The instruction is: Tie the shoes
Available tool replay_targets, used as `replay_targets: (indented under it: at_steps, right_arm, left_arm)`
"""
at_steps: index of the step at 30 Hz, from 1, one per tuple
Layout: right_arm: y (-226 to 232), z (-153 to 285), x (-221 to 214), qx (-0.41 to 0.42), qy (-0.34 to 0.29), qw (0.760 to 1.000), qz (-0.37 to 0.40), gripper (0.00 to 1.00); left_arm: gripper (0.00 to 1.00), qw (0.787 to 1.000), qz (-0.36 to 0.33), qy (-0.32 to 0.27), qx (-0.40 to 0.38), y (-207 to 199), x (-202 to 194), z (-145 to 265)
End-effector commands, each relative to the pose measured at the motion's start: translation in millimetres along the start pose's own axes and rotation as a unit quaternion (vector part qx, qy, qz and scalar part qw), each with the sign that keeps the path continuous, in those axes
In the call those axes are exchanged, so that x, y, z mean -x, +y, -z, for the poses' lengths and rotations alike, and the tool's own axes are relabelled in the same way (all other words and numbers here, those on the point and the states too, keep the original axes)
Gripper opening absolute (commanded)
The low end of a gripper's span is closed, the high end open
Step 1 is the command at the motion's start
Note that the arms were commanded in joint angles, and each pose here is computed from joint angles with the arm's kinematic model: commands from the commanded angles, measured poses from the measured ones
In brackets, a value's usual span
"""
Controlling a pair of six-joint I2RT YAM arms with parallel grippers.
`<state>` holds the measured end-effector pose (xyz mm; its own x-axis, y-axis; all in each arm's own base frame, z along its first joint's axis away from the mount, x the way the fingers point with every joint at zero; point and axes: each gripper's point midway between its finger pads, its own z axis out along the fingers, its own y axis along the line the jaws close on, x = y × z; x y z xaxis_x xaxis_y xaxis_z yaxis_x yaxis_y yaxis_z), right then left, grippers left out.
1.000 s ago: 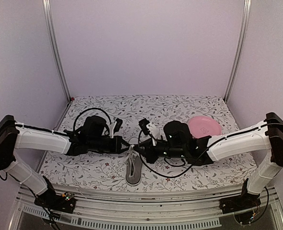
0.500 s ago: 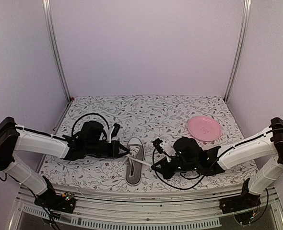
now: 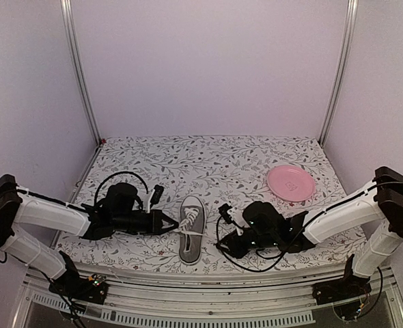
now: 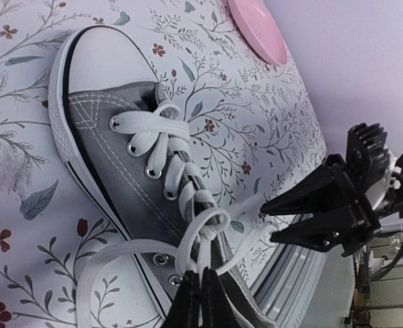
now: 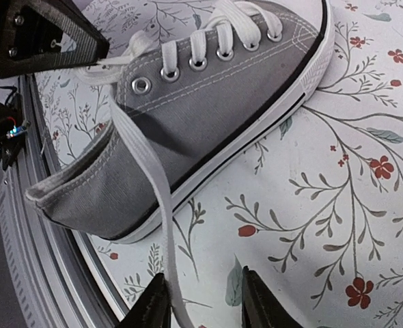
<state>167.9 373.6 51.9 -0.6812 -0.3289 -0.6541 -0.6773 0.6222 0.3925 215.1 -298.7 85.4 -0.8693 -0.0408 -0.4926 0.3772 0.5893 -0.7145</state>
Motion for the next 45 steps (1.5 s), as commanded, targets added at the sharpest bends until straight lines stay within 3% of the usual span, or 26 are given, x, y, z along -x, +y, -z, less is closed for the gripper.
replay_targets:
  at_steps: [1, 8, 12, 17, 21, 28, 36, 45]
  right_arm:
    - [25, -4, 20, 0.055, -0.027, 0.997, 0.036, 0.45]
    - [30, -21, 38, 0.062, -0.039, 0.995, 0.066, 0.63]
    - [31, -30, 36, 0.073, -0.034, 0.994, 0.079, 0.65]
    - [47, -34, 30, 0.123, -0.023, 0.987, 0.096, 0.54]
    - [42, -44, 25, 0.115, -0.013, 0.989, 0.092, 0.43]
    - [20, -42, 40, 0.071, -0.035, 0.995, 0.054, 0.03]
    - [-20, -22, 75, 0.009, -0.068, 0.998, -0.007, 0.02]
    - [-11, -11, 91, 0.032, -0.084, 0.996, -0.005, 0.02]
  left_arm:
    - [0.0, 1.0, -0.006, -0.014, -0.022, -9, 7, 4]
    - [0.0, 1.0, -0.009, -0.015, -0.025, -13, 8, 5]
    - [0.0, 1.0, -0.009, -0.016, -0.025, -13, 8, 5]
    - [0.0, 1.0, -0.009, -0.014, -0.026, -14, 8, 5]
    - [0.0, 0.999, -0.01, -0.015, -0.027, -14, 9, 5]
    - [0.0, 0.999, -0.015, -0.012, -0.032, -17, 6, 5]
    - [0.0, 0.998, -0.034, 0.001, -0.046, -24, -8, 3]
    - [0.0, 0.998, -0.024, 0.036, -0.038, -18, -34, -9]
